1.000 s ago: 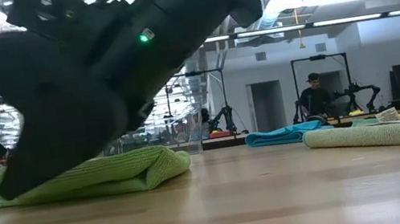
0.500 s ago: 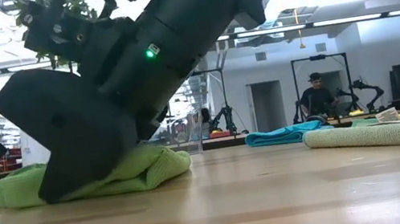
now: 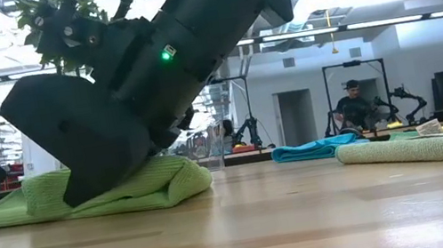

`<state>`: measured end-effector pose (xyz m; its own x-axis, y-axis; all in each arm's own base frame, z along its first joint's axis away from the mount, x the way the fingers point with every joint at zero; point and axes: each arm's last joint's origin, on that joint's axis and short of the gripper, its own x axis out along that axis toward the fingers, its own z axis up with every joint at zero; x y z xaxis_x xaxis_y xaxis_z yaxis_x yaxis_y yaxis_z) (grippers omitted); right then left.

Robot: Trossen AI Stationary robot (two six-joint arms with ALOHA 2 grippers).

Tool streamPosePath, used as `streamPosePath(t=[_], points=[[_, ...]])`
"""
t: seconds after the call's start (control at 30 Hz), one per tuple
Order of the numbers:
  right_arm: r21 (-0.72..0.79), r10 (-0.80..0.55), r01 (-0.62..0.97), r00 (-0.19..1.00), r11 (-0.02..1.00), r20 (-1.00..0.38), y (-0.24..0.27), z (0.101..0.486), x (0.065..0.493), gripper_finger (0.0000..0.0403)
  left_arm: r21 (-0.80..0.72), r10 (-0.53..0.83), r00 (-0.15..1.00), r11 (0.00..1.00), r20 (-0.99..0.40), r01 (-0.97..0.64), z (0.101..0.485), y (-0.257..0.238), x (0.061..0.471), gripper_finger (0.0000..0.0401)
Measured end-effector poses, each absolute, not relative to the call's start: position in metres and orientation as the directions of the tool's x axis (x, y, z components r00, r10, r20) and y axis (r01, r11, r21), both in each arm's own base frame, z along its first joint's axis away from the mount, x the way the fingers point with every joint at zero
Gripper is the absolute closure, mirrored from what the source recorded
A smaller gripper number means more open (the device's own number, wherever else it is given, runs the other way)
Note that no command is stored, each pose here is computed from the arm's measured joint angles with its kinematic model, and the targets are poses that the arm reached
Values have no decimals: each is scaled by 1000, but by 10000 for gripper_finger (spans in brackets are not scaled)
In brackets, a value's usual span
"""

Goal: Fold microfiber towels
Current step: Fold the green microfiber cloth

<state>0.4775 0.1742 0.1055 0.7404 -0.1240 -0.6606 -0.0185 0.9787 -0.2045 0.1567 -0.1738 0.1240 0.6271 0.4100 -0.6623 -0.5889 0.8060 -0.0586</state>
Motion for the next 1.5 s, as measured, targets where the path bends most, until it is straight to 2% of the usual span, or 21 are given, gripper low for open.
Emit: streamPosePath(t=[0.2, 0.4, 0.53, 0.67, 0.77, 0.93, 1.3, 1.5], points=[[-232, -87, -91, 748, 969, -658, 181, 113, 475, 305, -83, 404, 638, 802, -655, -592, 120, -172, 155, 401], [-231, -76, -93, 773, 969, -630, 180, 149, 471, 232, -120, 385, 652, 798, -653, -591, 116, -171, 155, 401], [-212, -49, -88, 822, 973, -567, 177, 160, 476, 190, -123, 384, 654, 797, -652, -591, 116, -172, 155, 401], [-131, 48, -130, 865, 983, -500, 181, 146, 488, 171, -130, 381, 656, 796, -651, -591, 116, -172, 156, 401], [-166, -10, -95, 839, 982, -543, 180, 123, 487, 174, -132, 379, 657, 796, -651, -590, 116, -172, 156, 401], [-147, -38, -49, 843, 988, -537, 176, 131, 488, 203, -126, 379, 657, 801, -651, -586, 116, -172, 156, 401], [-125, -57, -24, 798, 992, -599, 171, 106, 477, 287, -126, 379, 658, 800, -651, -586, 116, -172, 156, 401], [-138, -82, -5, 787, 990, -612, 168, 97, 470, 308, -132, 376, 660, 799, -651, -586, 116, -173, 156, 401]])
